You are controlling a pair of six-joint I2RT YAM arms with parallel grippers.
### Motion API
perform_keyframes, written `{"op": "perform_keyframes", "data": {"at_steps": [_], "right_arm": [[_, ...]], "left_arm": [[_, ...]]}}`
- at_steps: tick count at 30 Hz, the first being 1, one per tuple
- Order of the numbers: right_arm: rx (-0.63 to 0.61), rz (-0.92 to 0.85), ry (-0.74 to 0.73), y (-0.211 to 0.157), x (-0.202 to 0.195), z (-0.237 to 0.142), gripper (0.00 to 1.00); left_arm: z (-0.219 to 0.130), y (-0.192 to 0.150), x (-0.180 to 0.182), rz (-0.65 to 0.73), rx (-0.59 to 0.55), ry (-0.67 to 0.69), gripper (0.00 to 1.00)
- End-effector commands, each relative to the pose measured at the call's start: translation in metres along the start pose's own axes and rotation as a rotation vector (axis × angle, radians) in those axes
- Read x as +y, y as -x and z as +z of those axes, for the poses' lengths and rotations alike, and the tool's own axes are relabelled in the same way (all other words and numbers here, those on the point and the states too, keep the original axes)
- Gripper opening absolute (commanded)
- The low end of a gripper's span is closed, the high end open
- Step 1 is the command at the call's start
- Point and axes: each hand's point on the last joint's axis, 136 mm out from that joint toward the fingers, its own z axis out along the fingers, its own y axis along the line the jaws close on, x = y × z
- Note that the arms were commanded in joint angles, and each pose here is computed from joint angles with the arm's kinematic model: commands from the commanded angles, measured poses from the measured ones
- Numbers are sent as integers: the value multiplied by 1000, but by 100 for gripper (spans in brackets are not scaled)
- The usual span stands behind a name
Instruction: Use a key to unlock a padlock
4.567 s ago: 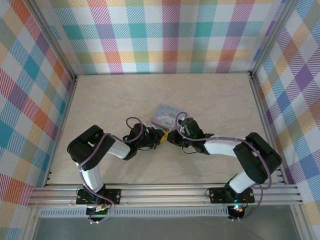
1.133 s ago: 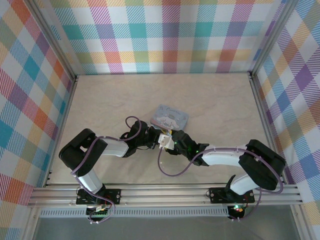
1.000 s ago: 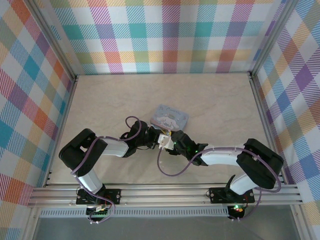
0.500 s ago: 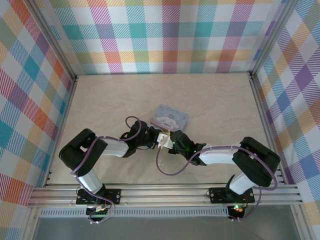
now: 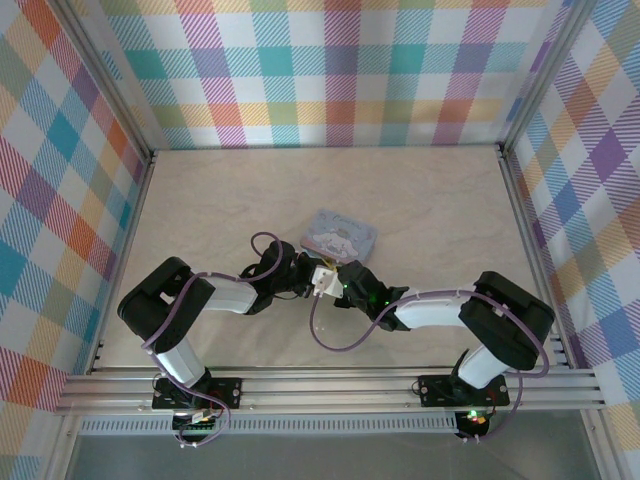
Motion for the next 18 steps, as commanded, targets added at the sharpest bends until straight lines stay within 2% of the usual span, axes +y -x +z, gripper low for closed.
{"op": "perform_keyframes", "data": {"at_steps": [1,8,18], "right_arm": [[-41,21,-52,16,-13,1,13],[-41,61,-72,18,-19,0,0],[-46,224,-92,33,-35,-3,0]], "left_arm": [[-1,-6,-14,21,17,-27,1],[-1,-6,-14,20,16,-28,1],[-2,-7,-14,21,18,-30,1]]}}
